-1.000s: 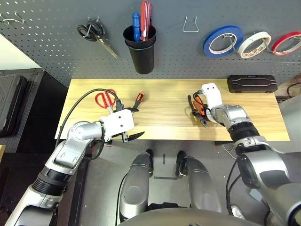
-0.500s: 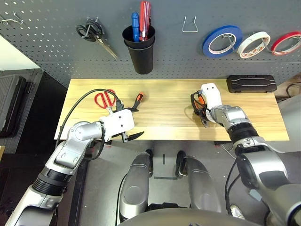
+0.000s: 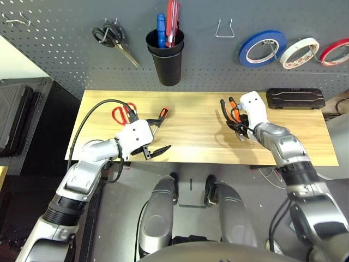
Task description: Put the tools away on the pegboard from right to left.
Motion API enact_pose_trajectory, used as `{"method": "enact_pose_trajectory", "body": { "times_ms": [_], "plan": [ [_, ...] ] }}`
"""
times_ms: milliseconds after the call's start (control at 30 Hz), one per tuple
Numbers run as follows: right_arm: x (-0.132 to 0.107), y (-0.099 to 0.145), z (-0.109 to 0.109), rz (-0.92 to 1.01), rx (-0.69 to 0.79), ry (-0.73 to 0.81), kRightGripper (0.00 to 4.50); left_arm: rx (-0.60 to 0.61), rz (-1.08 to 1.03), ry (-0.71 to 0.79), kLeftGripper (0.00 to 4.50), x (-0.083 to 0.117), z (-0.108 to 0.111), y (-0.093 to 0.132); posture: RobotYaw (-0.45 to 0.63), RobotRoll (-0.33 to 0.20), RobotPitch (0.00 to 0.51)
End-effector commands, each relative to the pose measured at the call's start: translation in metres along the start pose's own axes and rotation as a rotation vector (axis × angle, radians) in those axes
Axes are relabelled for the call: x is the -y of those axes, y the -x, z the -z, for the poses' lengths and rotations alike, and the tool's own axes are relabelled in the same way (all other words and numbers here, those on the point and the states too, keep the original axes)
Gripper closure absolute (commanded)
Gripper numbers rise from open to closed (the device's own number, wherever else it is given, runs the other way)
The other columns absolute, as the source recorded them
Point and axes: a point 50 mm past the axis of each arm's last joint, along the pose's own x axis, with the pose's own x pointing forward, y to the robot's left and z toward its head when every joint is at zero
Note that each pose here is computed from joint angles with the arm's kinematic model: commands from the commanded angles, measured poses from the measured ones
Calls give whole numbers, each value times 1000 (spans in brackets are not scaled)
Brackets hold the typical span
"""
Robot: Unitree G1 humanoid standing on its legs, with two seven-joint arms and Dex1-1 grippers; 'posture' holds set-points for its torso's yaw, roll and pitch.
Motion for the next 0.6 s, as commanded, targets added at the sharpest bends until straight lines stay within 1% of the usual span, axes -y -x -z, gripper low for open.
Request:
{"method": "enact_pose_trajectory", "body": {
  "times_ms": [33,200,367,500,600],
  "plan": [
    [-4,13,-3,-45,132,68,2091,114,-28,23,0,1,-15,4,258,0,270],
    [-3,24,-4,-53,275,131,2091,214,-72,32,0,-4,-30,4,255,0,259],
    [-2,33,-26,-49,503,162,2091,310,-108,44,0,-9,-46,4,247,0,252],
    [-1,36,-42,-34,595,154,2091,381,-134,57,0,-14,-57,4,240,0,248],
    [0,36,-52,-26,644,146,2091,401,-138,60,0,-16,-62,4,235,0,246]
  ]
}}
